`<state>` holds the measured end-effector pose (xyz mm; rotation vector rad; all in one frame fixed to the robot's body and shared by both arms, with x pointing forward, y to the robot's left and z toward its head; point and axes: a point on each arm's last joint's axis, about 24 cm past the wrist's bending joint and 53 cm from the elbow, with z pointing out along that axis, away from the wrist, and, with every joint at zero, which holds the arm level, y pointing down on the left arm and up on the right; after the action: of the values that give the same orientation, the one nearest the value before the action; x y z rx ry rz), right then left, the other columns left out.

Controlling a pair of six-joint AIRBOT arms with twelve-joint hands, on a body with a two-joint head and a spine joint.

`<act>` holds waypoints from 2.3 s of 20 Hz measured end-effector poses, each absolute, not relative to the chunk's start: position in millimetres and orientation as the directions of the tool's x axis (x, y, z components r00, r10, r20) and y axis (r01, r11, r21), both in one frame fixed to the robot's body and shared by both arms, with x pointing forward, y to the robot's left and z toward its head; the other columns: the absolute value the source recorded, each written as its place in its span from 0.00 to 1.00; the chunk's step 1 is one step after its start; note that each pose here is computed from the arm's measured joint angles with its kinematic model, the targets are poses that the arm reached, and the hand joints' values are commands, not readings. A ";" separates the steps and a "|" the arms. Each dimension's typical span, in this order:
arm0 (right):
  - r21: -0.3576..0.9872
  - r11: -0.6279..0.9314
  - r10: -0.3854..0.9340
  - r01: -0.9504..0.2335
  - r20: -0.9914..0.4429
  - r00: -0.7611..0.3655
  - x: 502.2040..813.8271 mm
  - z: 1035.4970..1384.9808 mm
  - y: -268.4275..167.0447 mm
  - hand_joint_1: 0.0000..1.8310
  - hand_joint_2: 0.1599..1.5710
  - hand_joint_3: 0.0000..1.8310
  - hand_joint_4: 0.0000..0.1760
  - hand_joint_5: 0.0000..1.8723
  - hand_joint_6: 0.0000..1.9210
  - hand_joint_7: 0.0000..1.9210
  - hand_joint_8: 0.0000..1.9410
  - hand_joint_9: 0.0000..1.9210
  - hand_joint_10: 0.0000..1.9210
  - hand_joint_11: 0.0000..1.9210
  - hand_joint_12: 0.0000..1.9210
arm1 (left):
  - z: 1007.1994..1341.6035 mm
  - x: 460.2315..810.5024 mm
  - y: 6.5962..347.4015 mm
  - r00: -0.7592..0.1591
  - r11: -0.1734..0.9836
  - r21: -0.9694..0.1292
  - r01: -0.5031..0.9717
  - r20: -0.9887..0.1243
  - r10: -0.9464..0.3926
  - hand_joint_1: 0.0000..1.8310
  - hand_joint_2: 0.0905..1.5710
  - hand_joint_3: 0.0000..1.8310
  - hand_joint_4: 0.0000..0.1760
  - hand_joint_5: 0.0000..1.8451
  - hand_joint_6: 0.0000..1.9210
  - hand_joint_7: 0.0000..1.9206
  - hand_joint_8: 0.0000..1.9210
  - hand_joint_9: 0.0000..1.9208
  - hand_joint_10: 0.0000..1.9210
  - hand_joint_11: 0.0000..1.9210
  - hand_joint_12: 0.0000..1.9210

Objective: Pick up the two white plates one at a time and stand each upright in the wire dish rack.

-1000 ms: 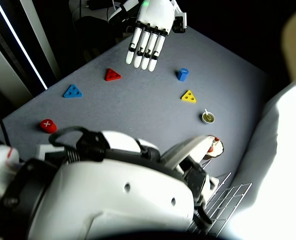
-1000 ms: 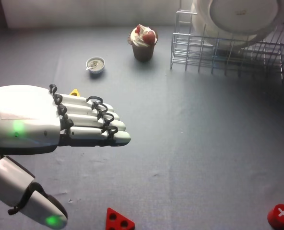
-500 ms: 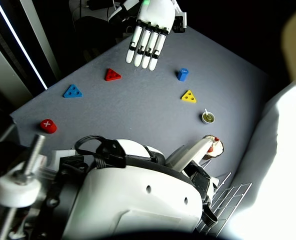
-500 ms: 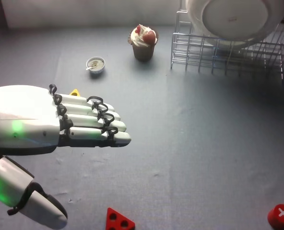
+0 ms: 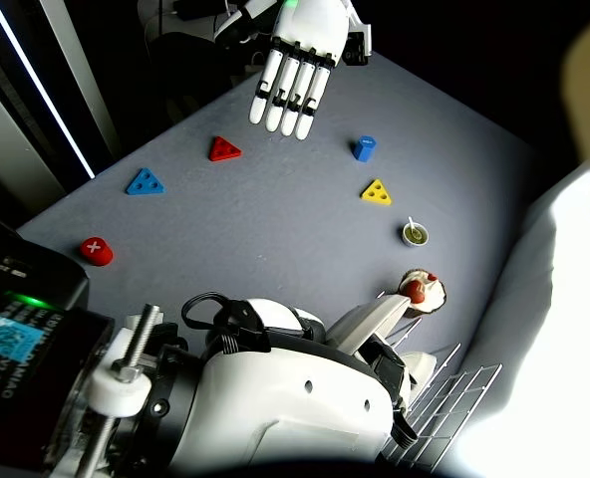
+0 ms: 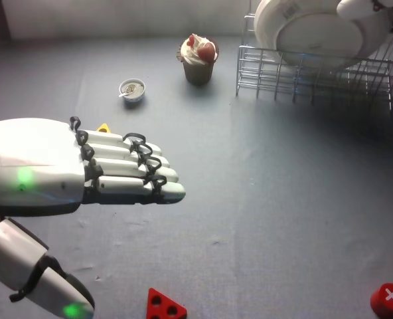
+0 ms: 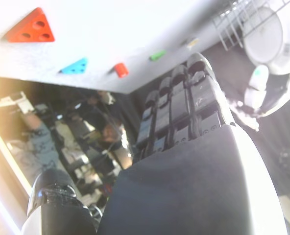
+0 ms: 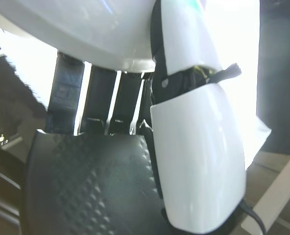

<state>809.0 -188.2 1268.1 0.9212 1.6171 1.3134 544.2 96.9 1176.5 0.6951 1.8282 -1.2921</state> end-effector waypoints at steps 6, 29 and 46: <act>0.980 0.195 0.906 0.031 -0.168 -0.388 808.1 1259.7 -185.0 0.59 0.56 0.00 0.00 0.41 0.02 0.43 0.00 0.47 0.01 0.49 0.23 | 1175.2 544.7 96.8 -0.549 0.341 -0.516 0.786 -0.836 0.001 0.02 0.55 0.00 0.00 0.04 0.00 0.05 0.00 0.05 0.00 0.07 0.00; 0.917 0.201 0.859 -0.343 -0.333 -0.389 778.7 1355.7 -180.3 0.43 0.52 0.00 0.47 0.28 0.00 0.30 0.00 0.31 0.00 0.29 0.09 | 1174.1 542.6 93.6 -0.555 0.344 -0.522 0.781 -0.832 -0.001 0.01 0.55 0.00 0.00 0.03 0.00 0.04 0.00 0.04 0.00 0.06 0.00; 0.207 0.304 0.346 -0.930 -0.933 -0.095 599.4 1365.3 -147.3 0.26 0.53 0.00 0.44 0.19 0.00 0.18 0.00 0.17 0.00 0.18 0.03 | 1172.7 542.8 93.9 -0.557 0.348 -0.522 0.779 -0.830 0.001 0.00 0.55 0.00 0.00 0.03 0.01 0.05 0.00 0.06 0.01 0.07 0.01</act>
<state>599.4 -147.3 1365.3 -0.6403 1.2128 1.2004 542.8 93.9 1172.7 0.6848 1.8447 -1.2830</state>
